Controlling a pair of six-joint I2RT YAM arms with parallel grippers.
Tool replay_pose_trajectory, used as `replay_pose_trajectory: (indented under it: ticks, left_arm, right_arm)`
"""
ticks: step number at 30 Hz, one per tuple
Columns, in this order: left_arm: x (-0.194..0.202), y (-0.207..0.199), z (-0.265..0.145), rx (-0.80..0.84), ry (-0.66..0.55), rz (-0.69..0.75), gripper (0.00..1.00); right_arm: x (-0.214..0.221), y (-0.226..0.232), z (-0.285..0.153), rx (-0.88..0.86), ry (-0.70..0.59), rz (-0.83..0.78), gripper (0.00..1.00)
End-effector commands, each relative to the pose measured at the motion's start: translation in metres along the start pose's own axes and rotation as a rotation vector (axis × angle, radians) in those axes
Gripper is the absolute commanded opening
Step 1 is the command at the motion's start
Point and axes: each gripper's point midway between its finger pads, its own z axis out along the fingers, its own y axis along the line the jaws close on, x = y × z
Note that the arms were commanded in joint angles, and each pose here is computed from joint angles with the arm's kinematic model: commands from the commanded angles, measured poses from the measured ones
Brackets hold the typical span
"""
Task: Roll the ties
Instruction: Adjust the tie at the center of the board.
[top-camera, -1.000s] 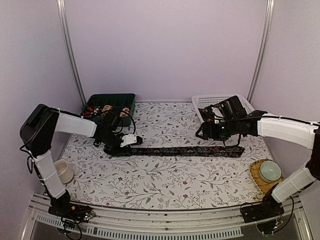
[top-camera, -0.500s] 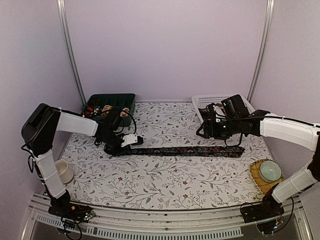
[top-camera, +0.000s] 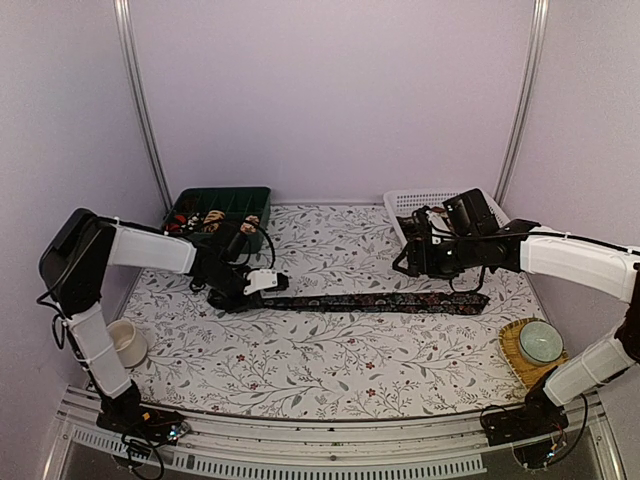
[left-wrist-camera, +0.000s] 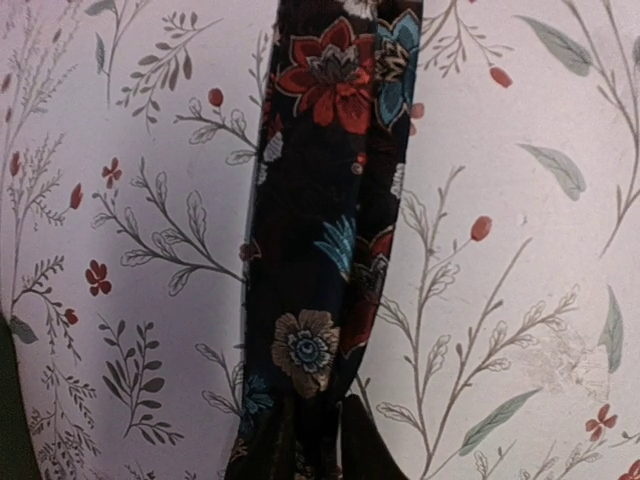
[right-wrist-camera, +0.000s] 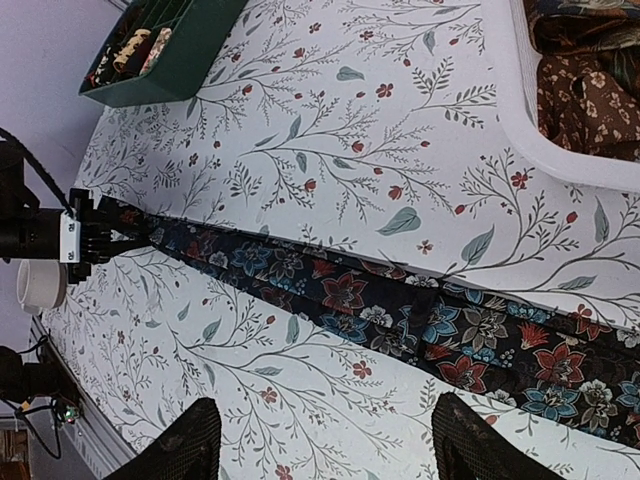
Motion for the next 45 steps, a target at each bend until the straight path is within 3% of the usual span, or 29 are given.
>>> replay_pose_trajectory:
  ticks: [1, 3, 9, 13, 19, 25, 34, 45]
  left_arm:
    - [-0.002, -0.012, -0.011, -0.001, 0.033, -0.006, 0.25]
    - [-0.002, -0.014, -0.014, -0.001, 0.040, -0.021, 0.39]
    - [-0.019, -0.013, -0.038, -0.041, -0.004, -0.083, 0.59]
    - [-0.027, 0.033, -0.066, -0.241, -0.038, -0.279, 0.73]
    - [0.009, 0.087, -0.097, -0.354, -0.140, -0.845, 0.74]
    - [0.054, 0.083, -0.096, -0.486, -0.202, -1.203, 0.74]
    - [0.106, 0.073, -0.089, -0.511, -0.295, -1.446, 0.74]
    - [0.118, 0.063, -0.078, -0.431, -0.416, -1.525, 0.66]
  right_arm:
    - [-0.015, 0.014, -0.016, -0.052, -0.059, -0.016, 0.72]
    - [-0.019, 0.017, -0.015, -0.062, -0.063, -0.015, 0.73]
    - [-0.030, 0.026, -0.005, -0.096, -0.061, -0.011, 0.73]
    - [-0.040, 0.038, 0.011, -0.159, -0.059, -0.003, 0.72]
    - [-0.036, 0.068, 0.056, -0.269, 0.006, 0.007, 0.69]
    - [-0.025, 0.105, 0.111, -0.397, 0.103, 0.025, 0.67]
    - [0.019, 0.123, 0.188, -0.443, 0.273, 0.081, 0.66]
    - [0.059, 0.091, 0.212, -0.348, 0.371, 0.163, 0.65]
